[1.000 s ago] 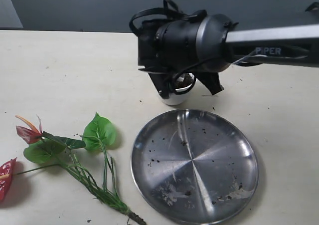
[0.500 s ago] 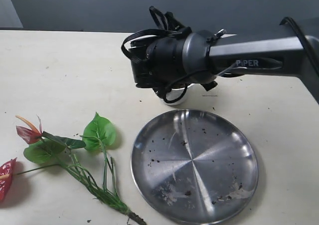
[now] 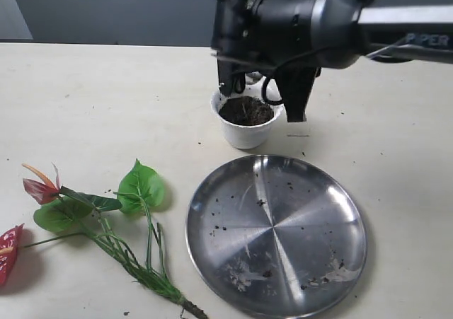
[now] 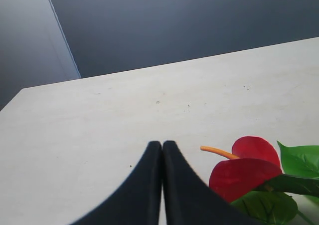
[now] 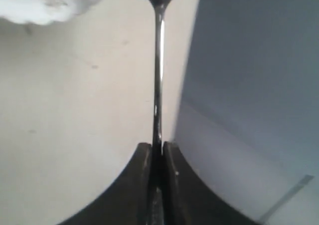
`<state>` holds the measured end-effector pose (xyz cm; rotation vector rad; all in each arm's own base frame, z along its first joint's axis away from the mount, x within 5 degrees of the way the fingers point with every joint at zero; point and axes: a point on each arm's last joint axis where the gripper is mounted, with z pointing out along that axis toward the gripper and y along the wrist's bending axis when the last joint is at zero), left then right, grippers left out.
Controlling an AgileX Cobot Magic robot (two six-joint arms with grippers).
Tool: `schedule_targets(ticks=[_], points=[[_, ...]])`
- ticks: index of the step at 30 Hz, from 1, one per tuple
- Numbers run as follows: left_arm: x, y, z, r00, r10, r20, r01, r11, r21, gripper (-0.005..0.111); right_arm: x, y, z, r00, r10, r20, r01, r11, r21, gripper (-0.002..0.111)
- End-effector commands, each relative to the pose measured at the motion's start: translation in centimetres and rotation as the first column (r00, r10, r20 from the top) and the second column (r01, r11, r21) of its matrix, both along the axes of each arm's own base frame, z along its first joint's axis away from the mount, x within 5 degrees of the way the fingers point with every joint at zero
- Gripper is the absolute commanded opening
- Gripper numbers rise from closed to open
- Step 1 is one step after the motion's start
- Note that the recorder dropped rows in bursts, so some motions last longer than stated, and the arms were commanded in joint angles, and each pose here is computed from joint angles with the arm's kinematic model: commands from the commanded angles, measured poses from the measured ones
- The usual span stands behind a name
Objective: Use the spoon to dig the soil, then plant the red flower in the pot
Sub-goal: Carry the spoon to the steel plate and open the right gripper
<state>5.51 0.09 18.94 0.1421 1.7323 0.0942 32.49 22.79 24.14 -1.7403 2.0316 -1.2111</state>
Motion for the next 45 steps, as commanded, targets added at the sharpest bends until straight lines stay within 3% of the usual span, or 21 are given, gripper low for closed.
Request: schedule_targets(ticks=[1, 4, 8, 13, 16, 23, 34, 41, 44, 45], points=[[0.0, 0.0, 0.1, 1.0, -0.003, 0.006, 0.003, 1.0, -0.009, 0.002, -2.2, -1.3, 2.0, 0.964, -0.16, -0.212, 0.223, 0.921, 0.32, -0.001], [0.0, 0.0, 0.1, 1.0, -0.003, 0.006, 0.003, 1.0, -0.009, 0.002, -4.1, -1.6, 3.1, 0.922, -0.175, -0.345, 0.327, 0.828, 0.455, -0.001], [0.0, 0.0, 0.1, 1.0, -0.003, 0.006, 0.003, 1.0, -0.009, 0.002, -7.0, -2.3, 4.0, 0.876, -0.168, -0.453, 0.415, 0.74, 0.529, -0.001], [0.0, 0.0, 0.1, 1.0, -0.003, 0.006, 0.003, 1.0, -0.009, 0.002, -9.7, -3.3, 2.3, 0.841, -0.137, -0.523, 0.465, 0.678, 0.57, -0.001], [0.0, 0.0, 0.1, 1.0, -0.003, 0.006, 0.003, 1.0, -0.009, 0.002, -10.8, -3.8, -0.3, 0.812, -0.144, -0.565, 0.501, 0.669, 0.549, -0.001], [0.0, 0.0, 0.1, 1.0, -0.003, 0.006, 0.003, 1.0, -0.009, 0.002, -11.4, -4.2, -4.4, 0.837, -0.12, -0.534, 0.479, 0.634, 0.607, -0.001], [0.0, 0.0, 0.1, 1.0, -0.003, 0.006, 0.003, 1.0, -0.009, 0.002, -10.9, -3.8, -8.8, 0.779, -0.172, -0.603, 0.536, 0.681, 0.499, -0.001], [0.0, 0.0, 0.1, 1.0, -0.003, 0.006, 0.003, 1.0, -0.009, 0.002, -10.9, -3.7, -9.8, 0.756, -0.208, -0.621, 0.57, 0.677, 0.467, -0.001], [0.0, 0.0, 0.1, 1.0, -0.003, 0.006, 0.003, 1.0, -0.009, 0.002, -10.8, -3.7, -9.8, 0.759, -0.206, -0.618, 0.568, 0.675, 0.472, 0.012], [0.0, 0.0, 0.1, 1.0, -0.003, 0.006, 0.003, 1.0, -0.009, 0.002, -10.8, -3.7, -9.8, 0.759, -0.206, -0.618, 0.568, 0.675, 0.472, 0.024]])
